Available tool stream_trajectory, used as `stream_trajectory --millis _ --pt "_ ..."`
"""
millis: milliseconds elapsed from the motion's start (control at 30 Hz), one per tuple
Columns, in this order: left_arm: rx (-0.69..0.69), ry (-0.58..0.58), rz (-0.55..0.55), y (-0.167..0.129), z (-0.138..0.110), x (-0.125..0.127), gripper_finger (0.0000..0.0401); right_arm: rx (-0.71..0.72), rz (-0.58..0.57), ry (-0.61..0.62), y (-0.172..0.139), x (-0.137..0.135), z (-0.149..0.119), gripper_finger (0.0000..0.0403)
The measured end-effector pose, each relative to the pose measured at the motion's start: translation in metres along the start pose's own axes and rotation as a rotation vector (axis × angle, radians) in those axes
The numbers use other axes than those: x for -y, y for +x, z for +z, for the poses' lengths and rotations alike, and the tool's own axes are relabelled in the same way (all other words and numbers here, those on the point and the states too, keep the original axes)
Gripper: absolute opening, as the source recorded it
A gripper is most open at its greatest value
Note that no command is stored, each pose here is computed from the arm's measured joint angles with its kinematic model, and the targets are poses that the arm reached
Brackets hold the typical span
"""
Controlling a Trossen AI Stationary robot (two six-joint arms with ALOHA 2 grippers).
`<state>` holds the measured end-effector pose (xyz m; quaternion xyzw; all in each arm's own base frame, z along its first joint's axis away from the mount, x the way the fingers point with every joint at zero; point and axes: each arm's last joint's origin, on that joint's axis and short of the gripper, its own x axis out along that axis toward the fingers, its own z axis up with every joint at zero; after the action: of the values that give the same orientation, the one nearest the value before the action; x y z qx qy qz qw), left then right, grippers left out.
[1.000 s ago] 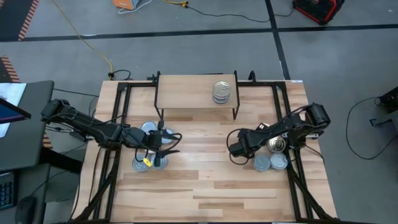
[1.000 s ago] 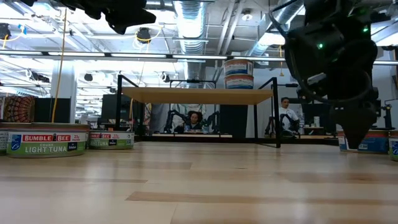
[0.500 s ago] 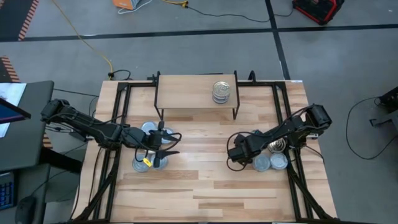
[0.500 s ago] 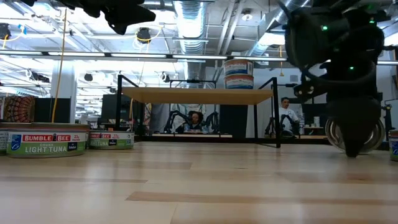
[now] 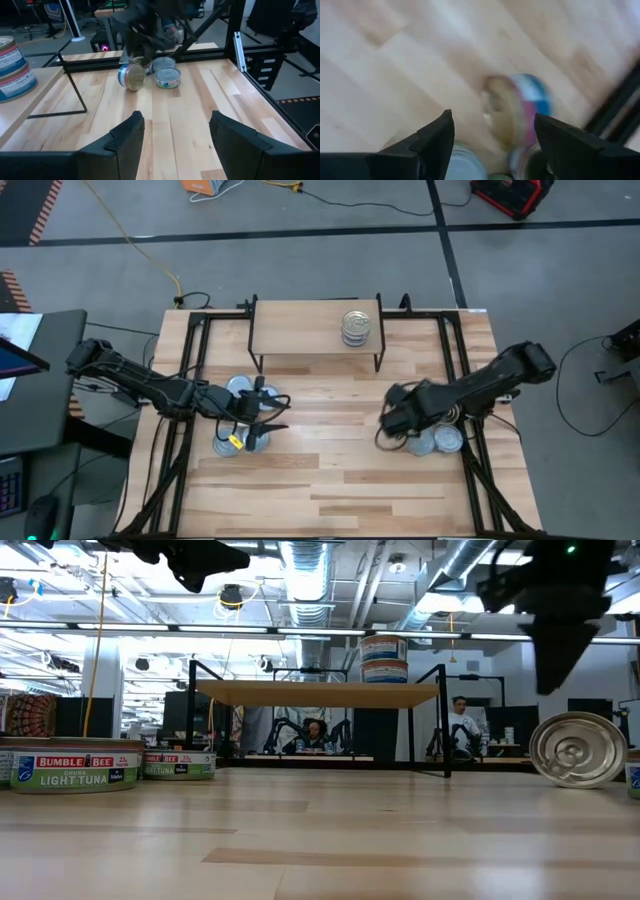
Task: Stack canned seafood by type on shelf
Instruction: Stack the pink and blue tuna can on top of the pink and blue tuna can on the shelf
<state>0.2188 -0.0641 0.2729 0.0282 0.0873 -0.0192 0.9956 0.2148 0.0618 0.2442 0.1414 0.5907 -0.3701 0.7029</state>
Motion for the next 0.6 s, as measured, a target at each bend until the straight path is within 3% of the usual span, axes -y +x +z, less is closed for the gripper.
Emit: stream_trajectory --millis 200,367,600 --pt "-0.001 0.0 -0.022 0.0 0.0 0.001 0.0214 0.025 0.135 0.112 -0.005 0.049 -0.014 0.0306" --pt "-0.002 0.001 -0.025 0.0 0.0 0.001 0.0214 0.087 0.272 0.159 0.005 0.072 -0.023 0.0307" --pt "-0.002 0.006 -0.025 0.0 0.0 0.001 0.0214 0.087 0.267 0.094 0.026 0.079 -0.034 0.0307"
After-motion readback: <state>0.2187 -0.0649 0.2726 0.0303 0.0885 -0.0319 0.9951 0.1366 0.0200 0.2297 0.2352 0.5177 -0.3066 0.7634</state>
